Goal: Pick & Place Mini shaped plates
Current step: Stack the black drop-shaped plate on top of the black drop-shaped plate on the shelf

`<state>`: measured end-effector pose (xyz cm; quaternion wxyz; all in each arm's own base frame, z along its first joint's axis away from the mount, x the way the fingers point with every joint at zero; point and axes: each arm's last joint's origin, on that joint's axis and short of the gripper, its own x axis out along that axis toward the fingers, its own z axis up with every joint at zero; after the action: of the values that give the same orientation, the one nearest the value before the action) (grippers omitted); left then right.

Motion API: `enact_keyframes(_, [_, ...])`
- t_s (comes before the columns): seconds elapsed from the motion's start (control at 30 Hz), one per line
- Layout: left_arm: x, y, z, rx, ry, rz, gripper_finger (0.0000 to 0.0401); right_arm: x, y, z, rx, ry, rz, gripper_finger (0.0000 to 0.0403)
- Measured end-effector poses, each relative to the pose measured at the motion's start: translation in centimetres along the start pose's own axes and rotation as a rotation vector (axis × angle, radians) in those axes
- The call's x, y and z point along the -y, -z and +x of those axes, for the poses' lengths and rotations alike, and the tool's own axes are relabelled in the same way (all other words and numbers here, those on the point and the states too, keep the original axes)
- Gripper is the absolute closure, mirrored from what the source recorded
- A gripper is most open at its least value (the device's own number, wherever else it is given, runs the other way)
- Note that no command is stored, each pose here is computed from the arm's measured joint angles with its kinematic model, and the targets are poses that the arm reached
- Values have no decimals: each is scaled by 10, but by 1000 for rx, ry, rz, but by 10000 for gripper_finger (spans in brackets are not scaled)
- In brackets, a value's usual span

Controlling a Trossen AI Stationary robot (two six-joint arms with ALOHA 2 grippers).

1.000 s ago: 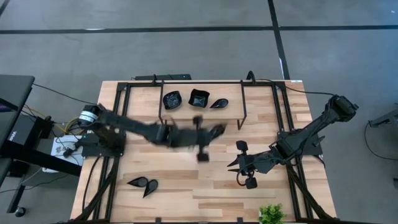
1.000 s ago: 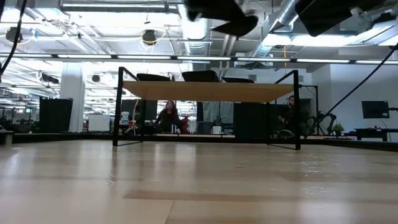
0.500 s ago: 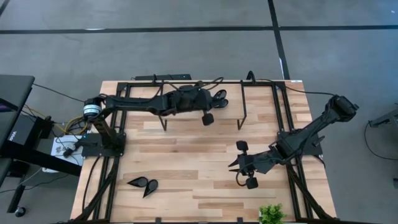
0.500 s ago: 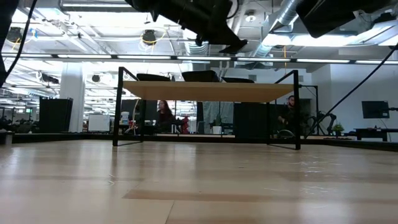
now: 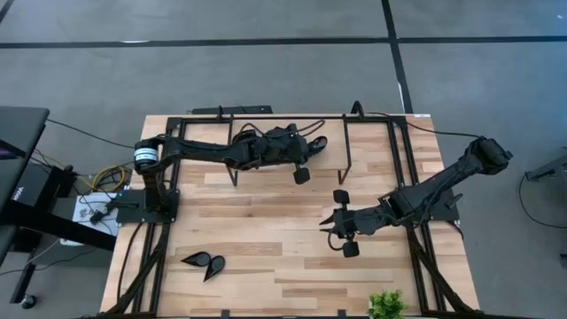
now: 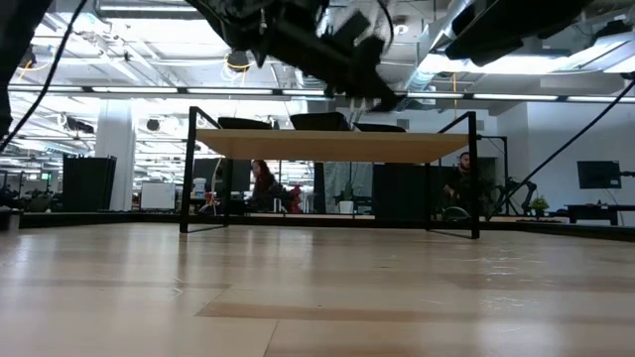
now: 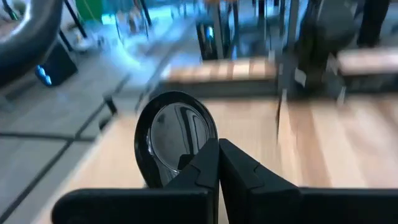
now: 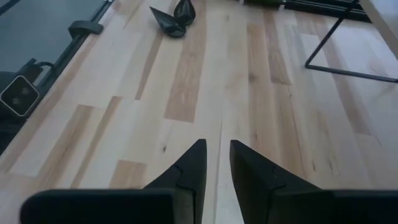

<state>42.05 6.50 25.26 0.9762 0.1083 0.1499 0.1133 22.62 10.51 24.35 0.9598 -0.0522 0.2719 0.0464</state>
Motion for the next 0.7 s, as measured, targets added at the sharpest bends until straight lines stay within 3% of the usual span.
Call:
enact_keyframes(0.1, [2,11,6,-40,3,7,395,2,1,0,-8,6,1,337])
enact_keyframes(0.7, [0,12,7,-51,-14,17,360,2,3,0,-29,7,-7,337])
